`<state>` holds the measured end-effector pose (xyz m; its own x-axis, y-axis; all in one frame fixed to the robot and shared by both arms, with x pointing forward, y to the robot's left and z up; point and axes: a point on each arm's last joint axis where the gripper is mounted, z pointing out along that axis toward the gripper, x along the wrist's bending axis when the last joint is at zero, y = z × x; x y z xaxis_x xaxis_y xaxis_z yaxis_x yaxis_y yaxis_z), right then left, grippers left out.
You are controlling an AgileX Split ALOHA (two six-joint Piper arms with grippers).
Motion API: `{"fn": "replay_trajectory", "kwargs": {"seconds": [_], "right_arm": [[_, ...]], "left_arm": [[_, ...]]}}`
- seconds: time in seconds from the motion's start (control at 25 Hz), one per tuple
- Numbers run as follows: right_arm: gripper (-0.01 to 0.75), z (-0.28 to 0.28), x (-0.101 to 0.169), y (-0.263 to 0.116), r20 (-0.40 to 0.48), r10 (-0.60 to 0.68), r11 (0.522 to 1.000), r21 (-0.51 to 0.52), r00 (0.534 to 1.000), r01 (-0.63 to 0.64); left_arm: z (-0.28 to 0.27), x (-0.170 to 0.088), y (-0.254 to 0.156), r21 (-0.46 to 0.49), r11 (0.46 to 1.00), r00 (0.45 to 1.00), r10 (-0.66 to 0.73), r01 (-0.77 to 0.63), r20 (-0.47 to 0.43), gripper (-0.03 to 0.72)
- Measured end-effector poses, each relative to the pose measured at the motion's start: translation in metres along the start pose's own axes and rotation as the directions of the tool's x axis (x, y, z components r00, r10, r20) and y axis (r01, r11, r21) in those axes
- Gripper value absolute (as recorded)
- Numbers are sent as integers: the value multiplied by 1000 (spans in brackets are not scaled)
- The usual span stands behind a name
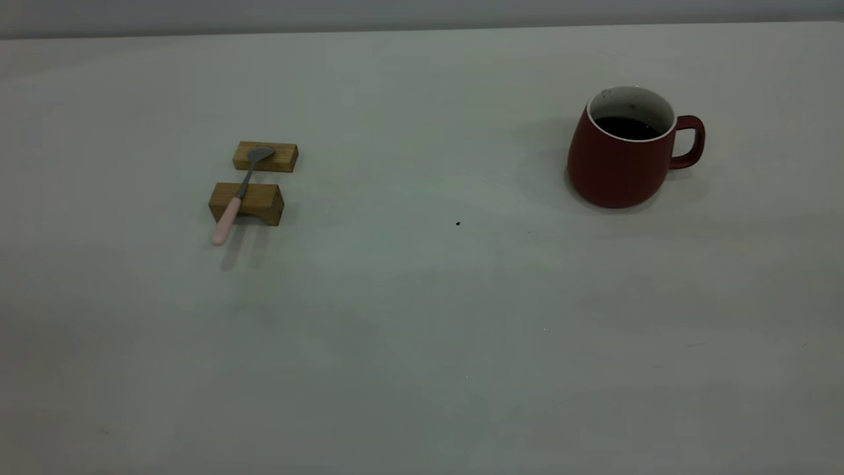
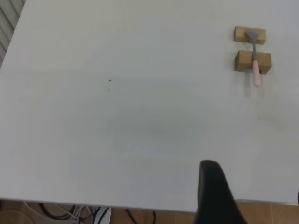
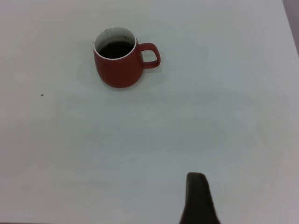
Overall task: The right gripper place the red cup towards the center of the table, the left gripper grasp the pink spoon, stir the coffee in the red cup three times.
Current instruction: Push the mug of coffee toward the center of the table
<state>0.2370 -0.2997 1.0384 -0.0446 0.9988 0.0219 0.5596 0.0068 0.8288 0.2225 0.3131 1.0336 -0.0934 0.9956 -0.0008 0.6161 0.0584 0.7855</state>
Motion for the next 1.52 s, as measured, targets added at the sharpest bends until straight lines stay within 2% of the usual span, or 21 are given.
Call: {"fn": "replay_trajectory", "kwargs": {"seconds": [0.84,1.12,1.28,1.52], "right_arm": [[582,0,1,0,-11,5,1000,0,1000,-5],[578,5,6,10,-63,35,999,26,997,-33],[606,34,8,39,-62,26,997,81,998,-21],[622,113,12,77,-94,-87,987,125,992,99]], "left_arm": [[0,0,0,0,1000,1000,2,-2,0,492],[0,0,0,0,1000,1000,2,-2,0,492],[0,0,0,0,1000,1000,2,-2,0,492],[0,0,0,0,1000,1000,2,-2,0,492]]}}
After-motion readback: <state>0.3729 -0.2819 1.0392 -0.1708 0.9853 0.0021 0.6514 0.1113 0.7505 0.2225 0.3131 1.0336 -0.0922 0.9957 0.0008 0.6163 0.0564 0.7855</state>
